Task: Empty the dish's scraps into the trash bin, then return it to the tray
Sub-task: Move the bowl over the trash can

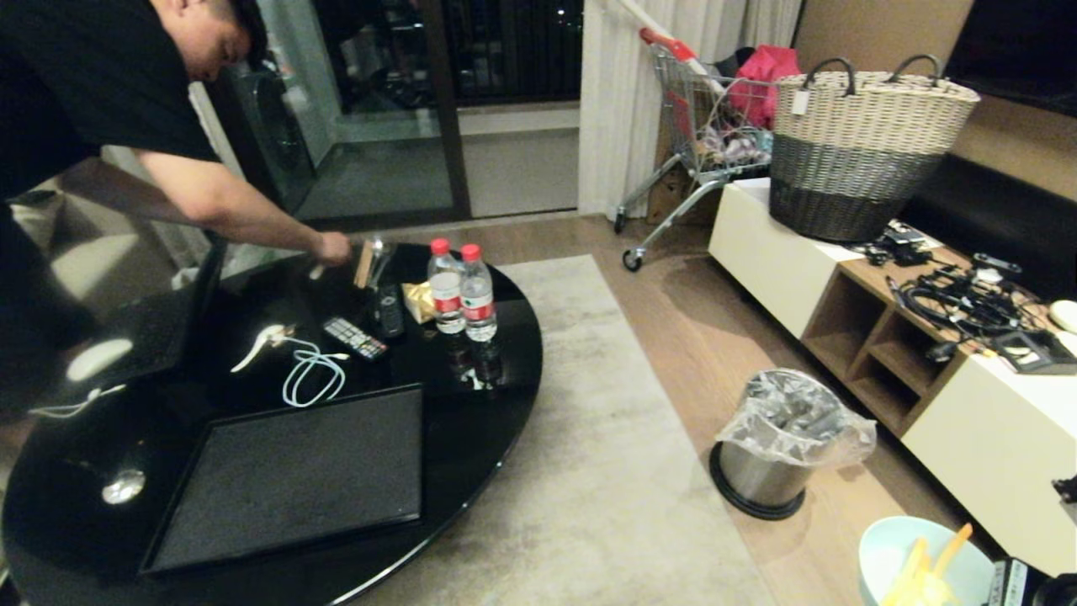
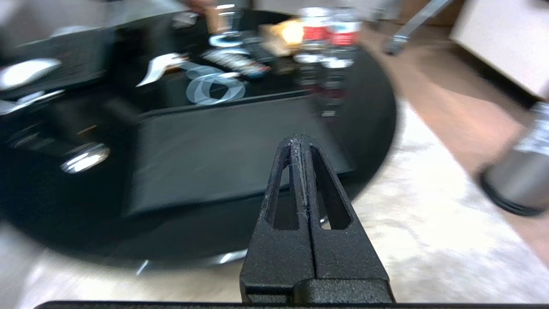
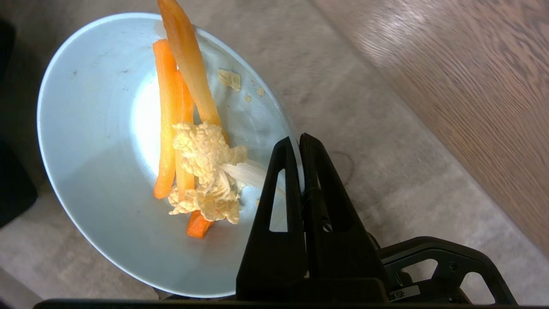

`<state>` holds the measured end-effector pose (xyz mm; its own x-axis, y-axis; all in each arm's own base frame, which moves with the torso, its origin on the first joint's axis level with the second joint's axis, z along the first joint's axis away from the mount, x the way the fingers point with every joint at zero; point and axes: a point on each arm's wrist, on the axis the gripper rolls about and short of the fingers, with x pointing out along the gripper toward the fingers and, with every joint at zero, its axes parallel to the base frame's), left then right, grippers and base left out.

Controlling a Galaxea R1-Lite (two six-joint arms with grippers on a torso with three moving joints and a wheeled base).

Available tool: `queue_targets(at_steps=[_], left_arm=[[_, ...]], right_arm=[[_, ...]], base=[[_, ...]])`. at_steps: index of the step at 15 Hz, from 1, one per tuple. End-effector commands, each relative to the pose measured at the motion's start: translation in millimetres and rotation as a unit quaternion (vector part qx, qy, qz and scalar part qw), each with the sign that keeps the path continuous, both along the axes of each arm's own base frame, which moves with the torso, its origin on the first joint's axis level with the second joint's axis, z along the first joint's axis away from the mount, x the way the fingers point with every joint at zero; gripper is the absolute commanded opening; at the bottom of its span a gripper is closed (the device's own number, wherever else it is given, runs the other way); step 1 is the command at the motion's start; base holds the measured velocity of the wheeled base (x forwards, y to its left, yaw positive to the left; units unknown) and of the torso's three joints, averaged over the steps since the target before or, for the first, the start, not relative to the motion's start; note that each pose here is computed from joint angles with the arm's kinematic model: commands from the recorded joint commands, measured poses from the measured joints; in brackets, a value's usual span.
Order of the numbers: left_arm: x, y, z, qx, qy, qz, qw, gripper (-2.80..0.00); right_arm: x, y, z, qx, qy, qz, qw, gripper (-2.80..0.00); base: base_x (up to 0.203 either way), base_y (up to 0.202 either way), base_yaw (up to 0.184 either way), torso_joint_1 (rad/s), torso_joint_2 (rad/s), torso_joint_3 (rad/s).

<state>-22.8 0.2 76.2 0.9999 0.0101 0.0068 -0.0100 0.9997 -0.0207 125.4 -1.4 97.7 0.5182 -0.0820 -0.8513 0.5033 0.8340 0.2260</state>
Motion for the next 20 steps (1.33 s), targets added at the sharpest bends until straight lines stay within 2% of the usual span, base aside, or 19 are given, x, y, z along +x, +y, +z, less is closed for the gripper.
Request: queue_targets(at_steps=[1, 15, 20], left_arm=[[0.0, 0.0, 0.0, 0.000, 0.000, 0.000, 1.0000, -2.80], [0.0, 0.0, 0.0, 0.000, 0.000, 0.000, 1.0000, -2.80], [0.0, 0.0, 0.0, 0.000, 0.000, 0.000, 1.0000, -2.80]], right_arm=[[-0.2, -0.1, 0.2, 0.001, -0.001, -0.002, 1.000, -2.80], [0.2, -0.6, 0.8, -0.008, -0.004, -0.008, 1.000, -2.80], [2.8, -0.4, 2.3, -0.009, -0.019, -0.005, 1.000, -2.80]], base=[[0.000, 0.012, -0.167, 0.001, 0.00, 0.002], [0.000, 0.010, -0.163, 0.004, 0.00, 0.002], [0.000, 0.000, -0.035, 0.001, 0.00, 0.000]])
